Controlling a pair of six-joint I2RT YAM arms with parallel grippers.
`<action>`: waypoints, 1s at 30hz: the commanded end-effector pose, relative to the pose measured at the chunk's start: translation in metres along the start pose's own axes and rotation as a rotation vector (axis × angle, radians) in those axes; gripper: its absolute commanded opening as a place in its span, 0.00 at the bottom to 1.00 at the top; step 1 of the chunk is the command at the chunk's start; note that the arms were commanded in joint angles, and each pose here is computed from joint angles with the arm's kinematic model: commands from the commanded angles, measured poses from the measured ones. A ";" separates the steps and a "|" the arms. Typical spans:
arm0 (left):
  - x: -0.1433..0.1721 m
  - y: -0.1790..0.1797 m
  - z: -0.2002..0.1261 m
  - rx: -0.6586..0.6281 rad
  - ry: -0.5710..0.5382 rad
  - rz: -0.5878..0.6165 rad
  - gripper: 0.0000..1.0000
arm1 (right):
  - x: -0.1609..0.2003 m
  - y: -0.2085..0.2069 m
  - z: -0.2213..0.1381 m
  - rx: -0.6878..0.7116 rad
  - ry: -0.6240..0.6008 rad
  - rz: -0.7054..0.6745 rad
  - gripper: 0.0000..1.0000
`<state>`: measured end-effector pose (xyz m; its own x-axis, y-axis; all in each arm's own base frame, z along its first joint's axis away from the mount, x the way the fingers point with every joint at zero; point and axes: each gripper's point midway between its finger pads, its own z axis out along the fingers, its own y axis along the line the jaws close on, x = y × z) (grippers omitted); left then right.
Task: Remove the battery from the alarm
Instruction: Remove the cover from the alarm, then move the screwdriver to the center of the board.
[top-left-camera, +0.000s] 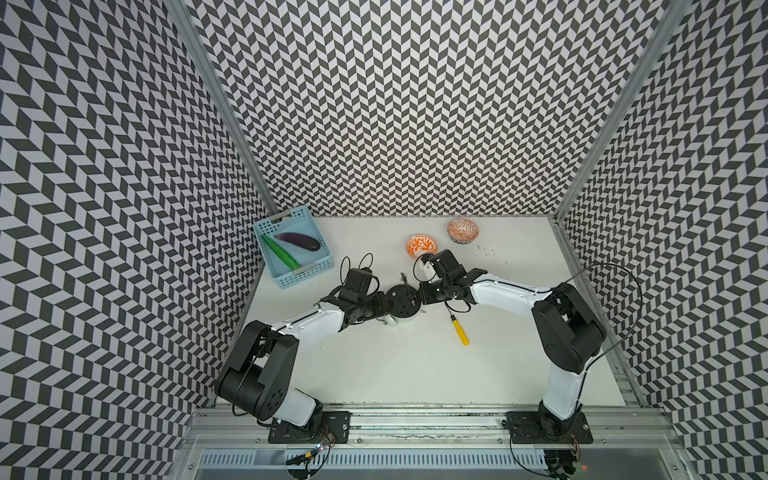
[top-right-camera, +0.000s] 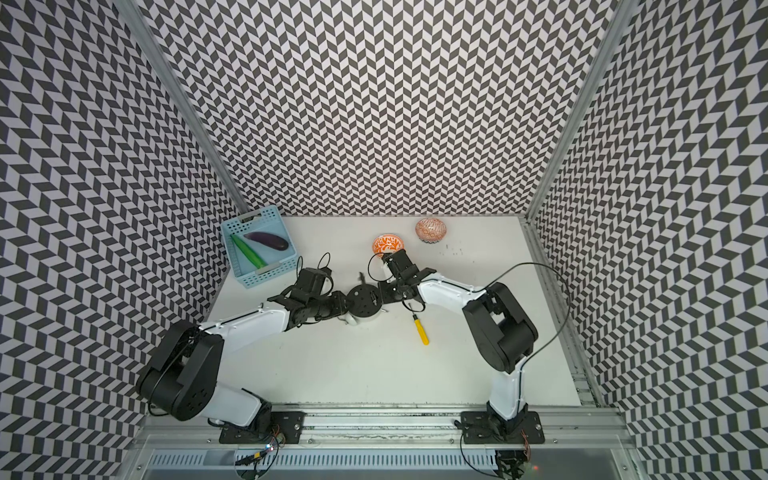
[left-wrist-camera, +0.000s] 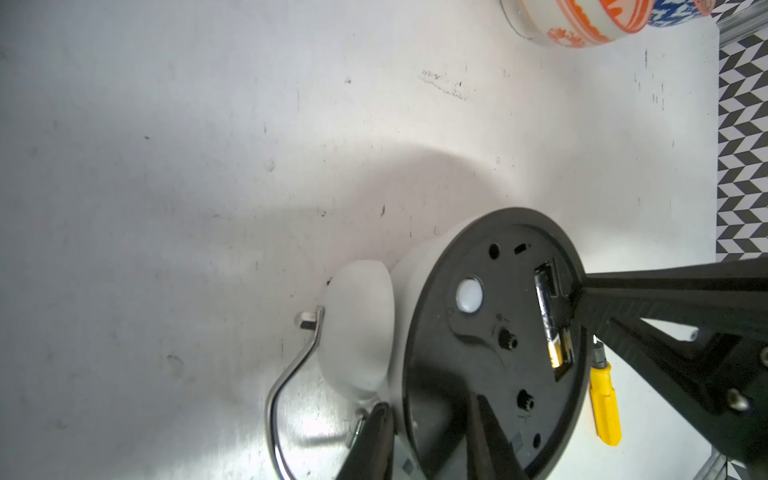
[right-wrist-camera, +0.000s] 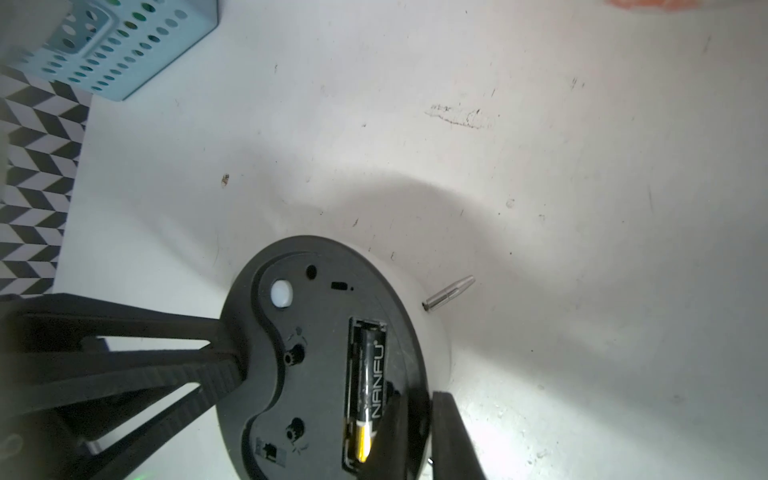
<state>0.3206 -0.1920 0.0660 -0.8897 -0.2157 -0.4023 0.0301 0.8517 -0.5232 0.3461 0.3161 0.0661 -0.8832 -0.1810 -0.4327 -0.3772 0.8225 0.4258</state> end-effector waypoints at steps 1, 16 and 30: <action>0.017 0.026 0.003 -0.126 0.053 0.001 0.29 | 0.067 -0.021 0.004 0.022 0.245 0.094 0.16; -0.010 0.004 -0.033 -0.128 -0.009 0.012 0.45 | -0.056 0.019 -0.092 0.014 -0.084 -0.005 0.35; -0.035 0.001 -0.091 0.001 -0.074 -0.058 0.85 | 0.101 -0.088 -0.111 0.347 0.233 0.127 0.53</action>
<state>0.3149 -0.1532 0.1410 -0.8534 -0.2698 -0.4460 -0.0057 0.8603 -0.5097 0.2916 0.1853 0.0852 -0.9547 -0.1545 -0.2545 -0.2068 0.9591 0.1934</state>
